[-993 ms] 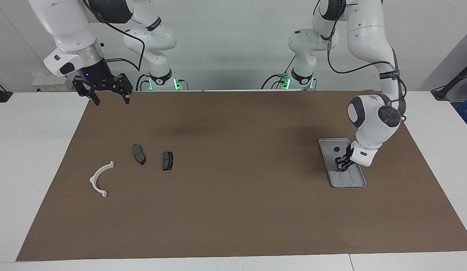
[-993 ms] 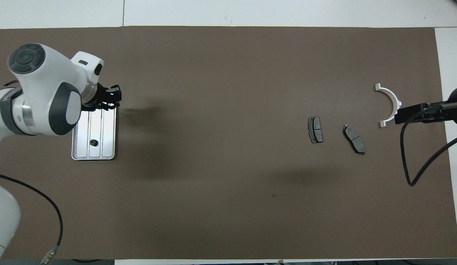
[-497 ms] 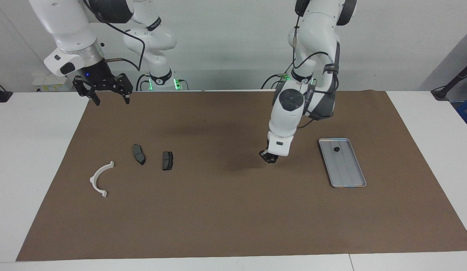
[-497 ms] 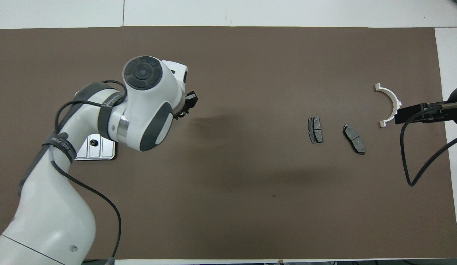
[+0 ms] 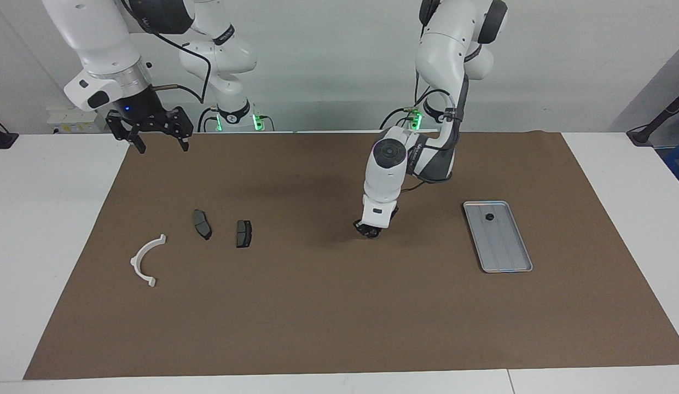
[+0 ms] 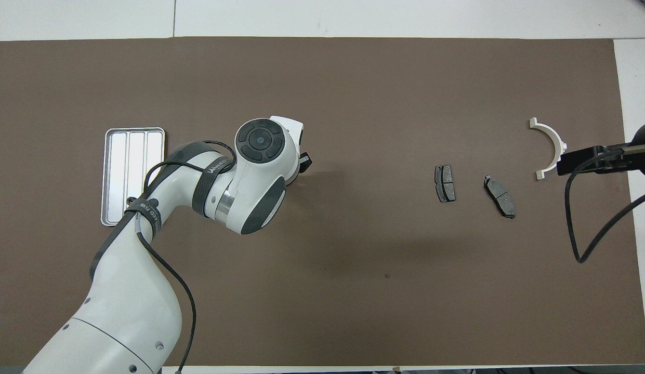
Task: Place bearing gear from tray to pile
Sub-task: 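Set the bearing mid-table with the left gripper while the right gripper approaches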
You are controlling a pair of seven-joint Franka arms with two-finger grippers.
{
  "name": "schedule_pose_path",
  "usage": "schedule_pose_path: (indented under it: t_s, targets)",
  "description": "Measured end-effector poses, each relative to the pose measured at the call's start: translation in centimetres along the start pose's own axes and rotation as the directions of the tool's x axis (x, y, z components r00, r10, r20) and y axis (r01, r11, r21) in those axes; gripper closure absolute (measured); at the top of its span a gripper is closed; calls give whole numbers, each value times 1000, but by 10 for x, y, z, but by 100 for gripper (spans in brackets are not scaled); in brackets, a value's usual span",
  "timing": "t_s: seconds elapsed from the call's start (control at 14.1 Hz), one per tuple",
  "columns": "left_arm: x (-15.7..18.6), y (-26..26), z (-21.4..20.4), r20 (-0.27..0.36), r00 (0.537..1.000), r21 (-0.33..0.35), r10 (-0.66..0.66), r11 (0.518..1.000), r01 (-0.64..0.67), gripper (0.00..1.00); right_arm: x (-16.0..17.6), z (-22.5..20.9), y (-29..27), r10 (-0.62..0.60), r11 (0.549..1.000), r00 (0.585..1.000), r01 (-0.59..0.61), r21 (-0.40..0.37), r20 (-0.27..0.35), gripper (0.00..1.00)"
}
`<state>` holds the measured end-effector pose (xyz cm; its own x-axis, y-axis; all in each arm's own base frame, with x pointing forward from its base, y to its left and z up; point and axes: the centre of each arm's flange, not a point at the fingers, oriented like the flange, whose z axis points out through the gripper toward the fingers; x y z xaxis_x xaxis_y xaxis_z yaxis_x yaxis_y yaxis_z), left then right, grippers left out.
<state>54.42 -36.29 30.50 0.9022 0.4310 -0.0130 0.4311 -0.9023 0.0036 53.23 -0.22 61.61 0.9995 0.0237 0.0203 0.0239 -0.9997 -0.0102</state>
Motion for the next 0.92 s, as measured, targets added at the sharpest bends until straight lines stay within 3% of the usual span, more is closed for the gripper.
schedule_pose_path:
  t_s: [0.28, 0.5, 0.92]
  targets:
    - [-4, -2, 8, 0, 1000, -1, 4, 1000, -4, 65, -1, 7, -2, 18, 1000, 1000, -18, 17, 14, 0]
    - [-6, -3, 10, -5, 1000, -9, 5, 1000, -5, 65, -2, 20, -23, 116, 991, 992, -118, 58, 46, 0]
    - [10, -18, -7, 15, 1000, 41, -3, 999, 2, 6, -2, 55, -93, 217, 973, 975, -219, 75, 37, 0]
